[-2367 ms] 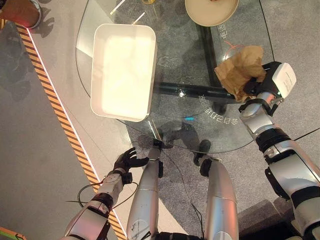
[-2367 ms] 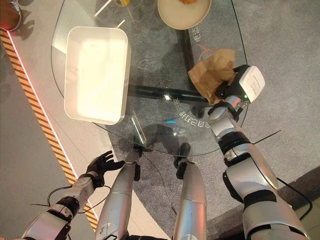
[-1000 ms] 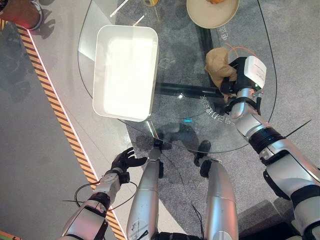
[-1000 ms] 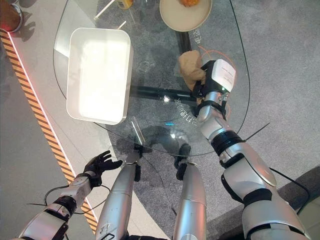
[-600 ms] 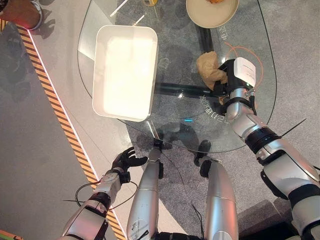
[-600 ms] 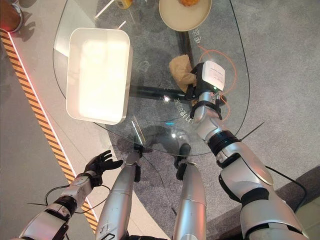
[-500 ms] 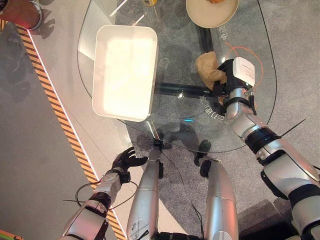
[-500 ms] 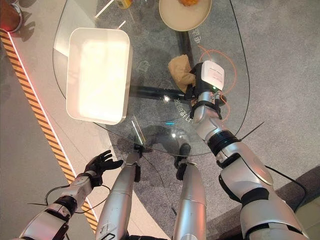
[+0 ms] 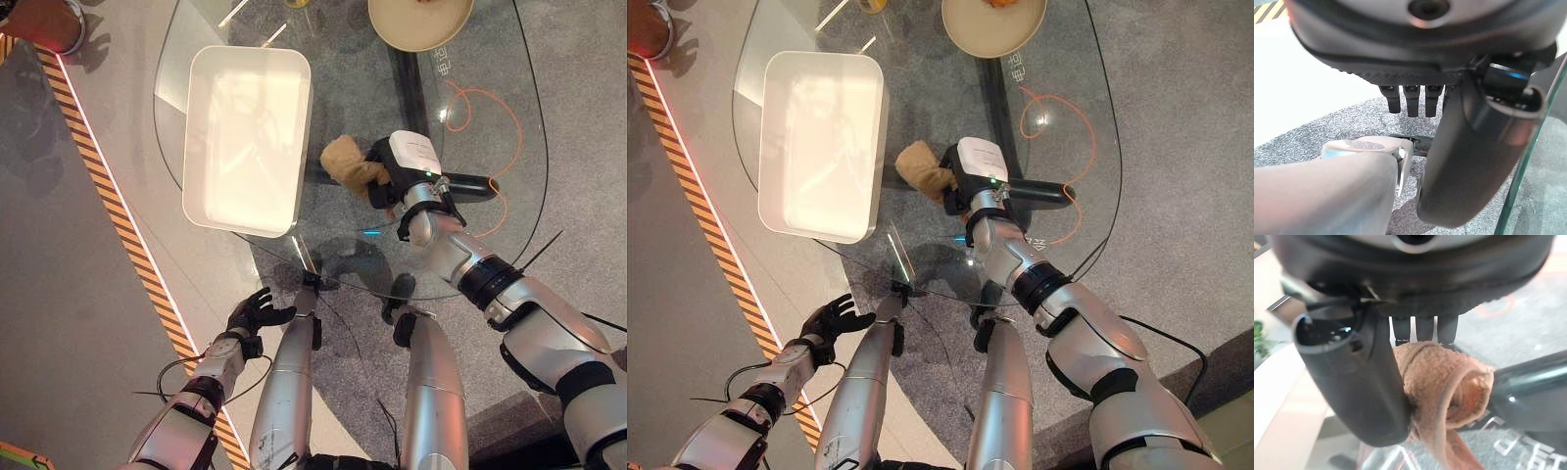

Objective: Wipe the table with a cloth and put it in the basket.

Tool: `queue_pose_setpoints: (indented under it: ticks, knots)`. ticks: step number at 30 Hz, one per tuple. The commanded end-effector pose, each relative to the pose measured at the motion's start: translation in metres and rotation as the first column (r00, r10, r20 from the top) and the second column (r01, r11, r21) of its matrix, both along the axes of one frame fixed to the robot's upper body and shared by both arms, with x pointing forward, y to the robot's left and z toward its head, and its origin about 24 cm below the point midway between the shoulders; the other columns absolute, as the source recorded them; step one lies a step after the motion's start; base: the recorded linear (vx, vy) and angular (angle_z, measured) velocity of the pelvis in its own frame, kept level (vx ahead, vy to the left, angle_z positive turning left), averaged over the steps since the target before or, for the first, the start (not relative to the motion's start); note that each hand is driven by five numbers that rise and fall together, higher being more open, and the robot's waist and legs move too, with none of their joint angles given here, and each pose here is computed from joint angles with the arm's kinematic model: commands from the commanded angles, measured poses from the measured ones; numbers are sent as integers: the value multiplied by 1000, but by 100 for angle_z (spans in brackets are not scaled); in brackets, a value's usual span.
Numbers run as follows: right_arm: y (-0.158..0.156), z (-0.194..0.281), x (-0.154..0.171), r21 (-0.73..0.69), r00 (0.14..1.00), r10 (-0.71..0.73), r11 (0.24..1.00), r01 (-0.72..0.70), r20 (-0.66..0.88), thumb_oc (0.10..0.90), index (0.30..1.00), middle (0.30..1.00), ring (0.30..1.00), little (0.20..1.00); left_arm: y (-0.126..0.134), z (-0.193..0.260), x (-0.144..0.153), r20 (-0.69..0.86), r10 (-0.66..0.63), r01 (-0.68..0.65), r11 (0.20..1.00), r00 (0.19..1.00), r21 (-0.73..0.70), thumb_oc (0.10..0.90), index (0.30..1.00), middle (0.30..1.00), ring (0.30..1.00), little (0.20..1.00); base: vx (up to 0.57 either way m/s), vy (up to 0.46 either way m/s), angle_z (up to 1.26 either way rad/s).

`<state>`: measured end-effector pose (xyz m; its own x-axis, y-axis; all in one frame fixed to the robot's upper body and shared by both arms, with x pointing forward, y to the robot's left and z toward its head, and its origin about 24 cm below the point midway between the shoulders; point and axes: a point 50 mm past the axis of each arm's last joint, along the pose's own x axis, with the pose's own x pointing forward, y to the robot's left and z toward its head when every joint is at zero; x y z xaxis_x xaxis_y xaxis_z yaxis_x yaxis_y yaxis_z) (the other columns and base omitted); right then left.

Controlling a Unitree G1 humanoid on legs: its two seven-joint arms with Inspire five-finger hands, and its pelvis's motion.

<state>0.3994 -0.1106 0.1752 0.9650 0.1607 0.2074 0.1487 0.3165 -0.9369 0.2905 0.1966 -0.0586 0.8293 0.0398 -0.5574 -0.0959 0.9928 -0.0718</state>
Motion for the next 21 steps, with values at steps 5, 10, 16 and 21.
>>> queue_pose_setpoints:
  ticks: [5,10,16,21]
  knots:
    - [45,34,-14,-24,960,238,971,-237,148,100,300,300,300,200,-4,-9,-10,-22,-11,12,999,1000,37,800,900,900,900,900,0,0,0]
    - [49,27,-17,-41,957,264,965,-261,120,100,300,300,300,200,-4,-9,-9,-22,-10,11,999,1000,35,800,900,900,900,900,0,0,0]
    - [53,15,-21,-64,951,303,952,-300,58,100,300,300,300,200,-3,-9,-10,-19,-5,5,999,1000,36,800,900,900,900,900,0,0,0]
    - [54,1,-25,-81,947,321,944,-319,9,100,300,300,300,200,-2,-8,-9,-19,2,-2,999,1000,34,800,900,900,900,900,0,0,0]
